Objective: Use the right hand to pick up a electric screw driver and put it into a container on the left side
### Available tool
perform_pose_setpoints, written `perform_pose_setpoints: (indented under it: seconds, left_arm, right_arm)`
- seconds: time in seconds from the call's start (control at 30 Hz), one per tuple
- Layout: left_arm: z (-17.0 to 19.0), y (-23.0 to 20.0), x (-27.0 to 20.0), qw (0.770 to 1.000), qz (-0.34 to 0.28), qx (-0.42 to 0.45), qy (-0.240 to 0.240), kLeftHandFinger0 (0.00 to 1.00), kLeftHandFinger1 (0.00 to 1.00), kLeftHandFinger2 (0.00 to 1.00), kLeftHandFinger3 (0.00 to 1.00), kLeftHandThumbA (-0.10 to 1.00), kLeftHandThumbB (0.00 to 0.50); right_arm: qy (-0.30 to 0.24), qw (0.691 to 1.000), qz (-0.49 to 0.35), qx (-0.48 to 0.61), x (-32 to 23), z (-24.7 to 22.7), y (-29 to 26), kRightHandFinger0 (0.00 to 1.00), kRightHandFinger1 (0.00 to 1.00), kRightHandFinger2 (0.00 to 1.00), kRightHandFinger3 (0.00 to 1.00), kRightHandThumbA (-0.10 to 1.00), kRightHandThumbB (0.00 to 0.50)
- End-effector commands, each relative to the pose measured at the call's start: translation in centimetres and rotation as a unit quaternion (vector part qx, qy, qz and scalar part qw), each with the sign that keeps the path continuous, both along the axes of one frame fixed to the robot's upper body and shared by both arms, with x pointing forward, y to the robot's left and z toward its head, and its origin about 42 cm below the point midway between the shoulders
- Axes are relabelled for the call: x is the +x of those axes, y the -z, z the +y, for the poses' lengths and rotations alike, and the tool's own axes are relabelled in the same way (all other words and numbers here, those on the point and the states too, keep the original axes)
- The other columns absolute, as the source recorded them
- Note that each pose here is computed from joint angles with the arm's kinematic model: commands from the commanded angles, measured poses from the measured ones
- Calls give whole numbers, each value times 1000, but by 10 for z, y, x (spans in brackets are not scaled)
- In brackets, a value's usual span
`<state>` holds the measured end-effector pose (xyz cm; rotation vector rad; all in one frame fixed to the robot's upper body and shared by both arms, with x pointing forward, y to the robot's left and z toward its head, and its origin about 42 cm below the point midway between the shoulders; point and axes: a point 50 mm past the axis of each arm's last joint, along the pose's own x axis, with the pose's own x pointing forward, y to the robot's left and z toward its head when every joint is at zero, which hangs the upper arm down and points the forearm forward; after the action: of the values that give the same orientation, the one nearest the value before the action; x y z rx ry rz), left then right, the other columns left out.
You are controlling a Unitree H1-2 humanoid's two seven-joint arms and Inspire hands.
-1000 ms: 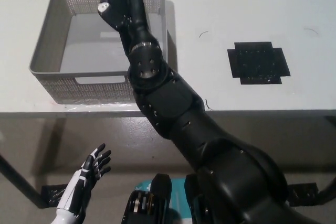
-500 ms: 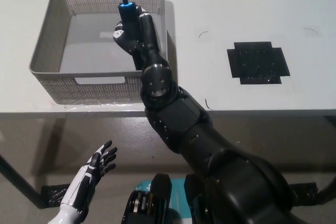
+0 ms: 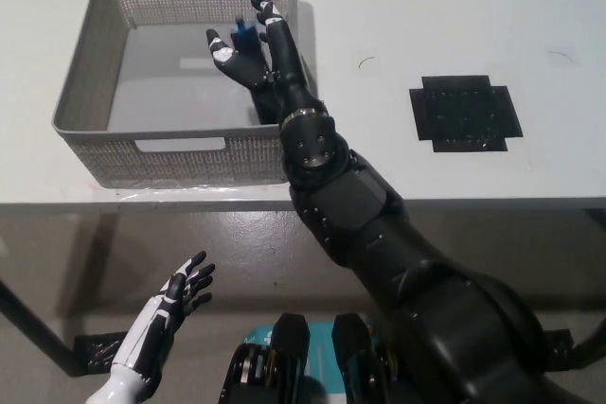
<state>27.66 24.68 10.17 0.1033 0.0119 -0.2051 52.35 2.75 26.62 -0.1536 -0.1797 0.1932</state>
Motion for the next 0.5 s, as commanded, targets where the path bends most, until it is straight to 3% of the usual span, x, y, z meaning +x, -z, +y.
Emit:
perform_pose_setpoints:
  seconds: [0.0,0.17,0.47]
  left_arm:
    - [3,-13,7,999,-28,16,16,1000,1000,1000,1000,1000,58]
    - [3,-14,7,999,-29,17,18,1000,1000,1000,1000,1000,61]
    - [3,-15,8,999,-27,20,16,1000,1000,1000,1000,1000,60]
  right_arm:
    - [-45,997,-61,16,3,11,-36,1000,1000,1000,1000,645,293]
    - [-50,996,-75,14,5,6,-43,1000,1000,1000,1000,802,278]
    - [-38,985,-150,74,11,-27,-97,1000,1000,1000,1000,898,314]
